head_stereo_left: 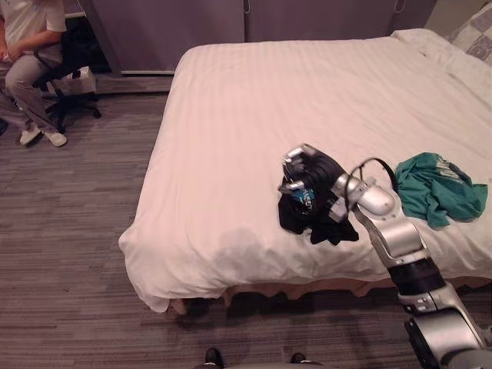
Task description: Tidy the bed and pick cloth on bed and put in laundry
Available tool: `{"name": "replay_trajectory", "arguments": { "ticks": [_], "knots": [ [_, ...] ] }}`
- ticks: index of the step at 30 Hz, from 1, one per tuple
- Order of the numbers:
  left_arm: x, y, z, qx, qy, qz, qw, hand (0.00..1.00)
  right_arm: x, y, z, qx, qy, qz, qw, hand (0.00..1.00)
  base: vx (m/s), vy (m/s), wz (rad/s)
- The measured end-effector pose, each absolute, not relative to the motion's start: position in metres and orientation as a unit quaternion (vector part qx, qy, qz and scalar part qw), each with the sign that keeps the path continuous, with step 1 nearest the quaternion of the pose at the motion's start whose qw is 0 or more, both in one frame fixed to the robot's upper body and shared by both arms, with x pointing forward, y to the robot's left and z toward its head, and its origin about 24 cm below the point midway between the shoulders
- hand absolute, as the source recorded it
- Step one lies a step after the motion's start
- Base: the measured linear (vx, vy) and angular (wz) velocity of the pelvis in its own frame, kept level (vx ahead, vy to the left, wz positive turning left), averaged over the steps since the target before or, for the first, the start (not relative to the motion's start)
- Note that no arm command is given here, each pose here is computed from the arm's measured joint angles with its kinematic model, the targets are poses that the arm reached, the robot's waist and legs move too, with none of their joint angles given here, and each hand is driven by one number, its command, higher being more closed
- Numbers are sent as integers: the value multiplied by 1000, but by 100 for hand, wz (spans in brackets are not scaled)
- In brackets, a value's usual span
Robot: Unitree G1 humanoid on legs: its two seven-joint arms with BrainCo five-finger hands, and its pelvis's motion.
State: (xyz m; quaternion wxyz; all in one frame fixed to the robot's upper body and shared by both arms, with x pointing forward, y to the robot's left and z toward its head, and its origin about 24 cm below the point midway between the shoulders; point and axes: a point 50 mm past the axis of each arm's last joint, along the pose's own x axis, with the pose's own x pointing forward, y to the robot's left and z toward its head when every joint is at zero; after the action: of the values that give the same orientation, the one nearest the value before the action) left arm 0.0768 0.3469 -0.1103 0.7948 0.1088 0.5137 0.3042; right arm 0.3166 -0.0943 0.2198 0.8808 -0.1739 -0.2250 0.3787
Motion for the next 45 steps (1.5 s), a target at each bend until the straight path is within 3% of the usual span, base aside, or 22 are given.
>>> {"name": "replay_trajectory", "arguments": {
  "ticks": [1,3,6,10,13,18,22,25,26,29,33,36,38,40,43,45],
  "knots": [
    [94,342,-108,106,488,290,816,0,316,-87,224,-171,-234,385,876,100,-179,37,30],
    [157,312,-95,95,389,225,888,0,313,-60,232,-162,-248,406,864,100,-173,37,34],
    [201,264,-85,70,304,136,940,0,318,-39,222,-152,-227,409,870,100,-138,27,22],
    [220,198,-85,55,262,22,963,0,341,-37,196,-178,-165,358,902,100,-73,11,15],
    [234,175,-78,22,241,-4,970,0,350,-43,186,-193,-143,325,915,100,-29,-2,16],
    [246,159,-63,3,206,-11,978,0,348,-30,194,-184,-171,334,908,100,-42,-19,13],
    [248,154,-60,-10,200,-16,980,0,363,-38,163,-179,-96,326,923,100,-36,-43,13],
    [248,142,-58,-28,187,-29,982,0,387,-89,115,-194,46,263,944,100,-10,-35,11],
    [248,137,-58,-37,179,-30,983,0,390,-123,99,-206,99,224,947,100,22,-18,22],
    [243,128,-59,-54,170,-32,983,0,390,-169,93,-220,141,199,945,100,36,-18,6],
    [237,134,-65,-59,181,-31,981,0,371,-132,77,-198,119,336,913,100,47,-28,-32],
    [234,151,-74,-52,207,-9,977,0,322,-61,48,-165,100,502,843,100,76,-42,-43],
    [231,166,-78,-22,230,-6,973,0,281,-21,32,-141,90,583,795,100,104,-51,-32],
    [227,180,-83,-3,256,3,967,0,251,8,37,-102,52,630,768,100,87,-55,-27],
    [222,190,-89,10,285,12,958,0,245,27,71,-34,-38,640,767,100,30,-36,-14],
    [219,188,-93,9,298,9,954,0,262,26,99,12,-95,606,790,100,-22,12,0]
  ]
}}
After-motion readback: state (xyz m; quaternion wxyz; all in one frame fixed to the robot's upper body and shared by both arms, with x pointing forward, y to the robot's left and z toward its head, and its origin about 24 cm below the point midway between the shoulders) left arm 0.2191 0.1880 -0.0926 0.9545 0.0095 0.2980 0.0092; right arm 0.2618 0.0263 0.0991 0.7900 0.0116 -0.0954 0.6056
